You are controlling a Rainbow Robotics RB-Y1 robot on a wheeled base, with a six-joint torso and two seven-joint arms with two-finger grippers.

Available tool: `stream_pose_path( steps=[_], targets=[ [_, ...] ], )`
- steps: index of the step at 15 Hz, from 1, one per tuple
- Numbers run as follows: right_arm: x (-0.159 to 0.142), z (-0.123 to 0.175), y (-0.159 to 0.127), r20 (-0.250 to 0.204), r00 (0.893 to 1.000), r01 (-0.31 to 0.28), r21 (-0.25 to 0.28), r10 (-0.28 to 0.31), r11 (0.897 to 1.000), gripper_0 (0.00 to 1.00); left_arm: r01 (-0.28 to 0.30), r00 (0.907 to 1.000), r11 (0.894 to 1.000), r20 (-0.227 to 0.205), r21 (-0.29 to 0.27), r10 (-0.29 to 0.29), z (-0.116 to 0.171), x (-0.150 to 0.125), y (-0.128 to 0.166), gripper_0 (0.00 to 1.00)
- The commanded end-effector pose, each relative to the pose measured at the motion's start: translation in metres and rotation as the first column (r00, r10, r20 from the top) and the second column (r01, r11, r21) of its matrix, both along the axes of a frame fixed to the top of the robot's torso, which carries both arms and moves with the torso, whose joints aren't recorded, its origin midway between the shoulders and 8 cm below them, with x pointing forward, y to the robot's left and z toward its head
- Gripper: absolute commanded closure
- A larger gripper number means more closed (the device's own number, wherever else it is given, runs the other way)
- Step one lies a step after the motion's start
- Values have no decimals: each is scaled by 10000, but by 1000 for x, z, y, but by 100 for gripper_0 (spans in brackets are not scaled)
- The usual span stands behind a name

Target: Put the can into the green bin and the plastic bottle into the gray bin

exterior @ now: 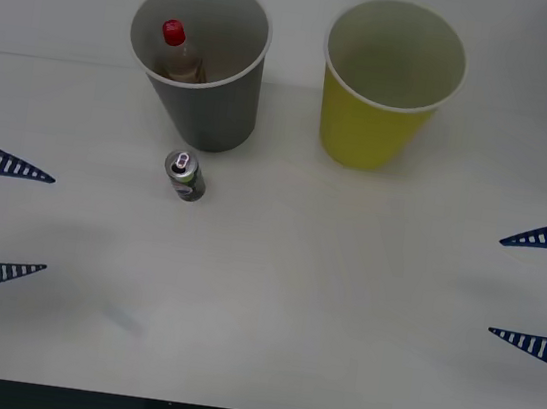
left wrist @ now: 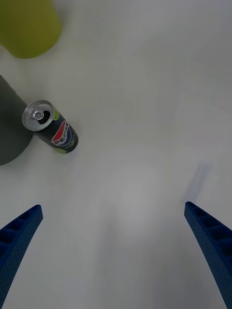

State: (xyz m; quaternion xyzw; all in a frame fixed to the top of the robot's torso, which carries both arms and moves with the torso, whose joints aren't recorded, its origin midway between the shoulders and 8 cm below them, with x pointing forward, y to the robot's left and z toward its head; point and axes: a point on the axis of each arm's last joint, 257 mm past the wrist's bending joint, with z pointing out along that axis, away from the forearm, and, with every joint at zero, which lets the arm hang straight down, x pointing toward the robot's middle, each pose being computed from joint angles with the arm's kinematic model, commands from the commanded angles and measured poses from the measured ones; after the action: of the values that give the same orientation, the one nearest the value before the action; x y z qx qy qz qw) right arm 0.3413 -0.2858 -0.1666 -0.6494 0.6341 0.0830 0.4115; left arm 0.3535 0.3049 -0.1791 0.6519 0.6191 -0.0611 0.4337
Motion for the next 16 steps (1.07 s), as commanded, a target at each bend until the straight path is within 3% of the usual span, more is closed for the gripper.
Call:
stream_pose_path(
  steps=[1,3,4,8,9,12,13,16],
  targets=[
    [0,0,0,0,10000,0,0,0,10000,0,-465,9984,9959,-346,-772,439,-13,3,-8,0],
    [0,0,0,0,10000,0,0,0,10000,0,-808,9960,9894,-483,-1207,754,-20,6,-13,0],
    [0,0,0,0,10000,0,0,0,10000,0,-1129,9922,9813,-698,-1560,1031,-27,8,-14,0],
    [0,0,0,0,10000,0,0,0,10000,0,-2182,9746,9444,-1057,-2461,1976,-43,19,-19,0],
    [0,0,0,0,10000,0,0,0,10000,0,-2509,9670,9284,-1156,-2742,2272,-48,22,-23,0],
    [0,0,0,0,10000,0,0,0,10000,0,-3366,9416,8740,-1374,-3504,3075,-56,35,-34,0],
    [0,0,0,0,10000,0,0,0,10000,0,-3723,9281,8463,-1543,-3811,3388,-60,40,-39,0],
    [0,0,0,0,10000,0,0,0,10000,0,-4622,8867,7461,-2398,-4793,3953,-69,57,-56,0]
  ],
)
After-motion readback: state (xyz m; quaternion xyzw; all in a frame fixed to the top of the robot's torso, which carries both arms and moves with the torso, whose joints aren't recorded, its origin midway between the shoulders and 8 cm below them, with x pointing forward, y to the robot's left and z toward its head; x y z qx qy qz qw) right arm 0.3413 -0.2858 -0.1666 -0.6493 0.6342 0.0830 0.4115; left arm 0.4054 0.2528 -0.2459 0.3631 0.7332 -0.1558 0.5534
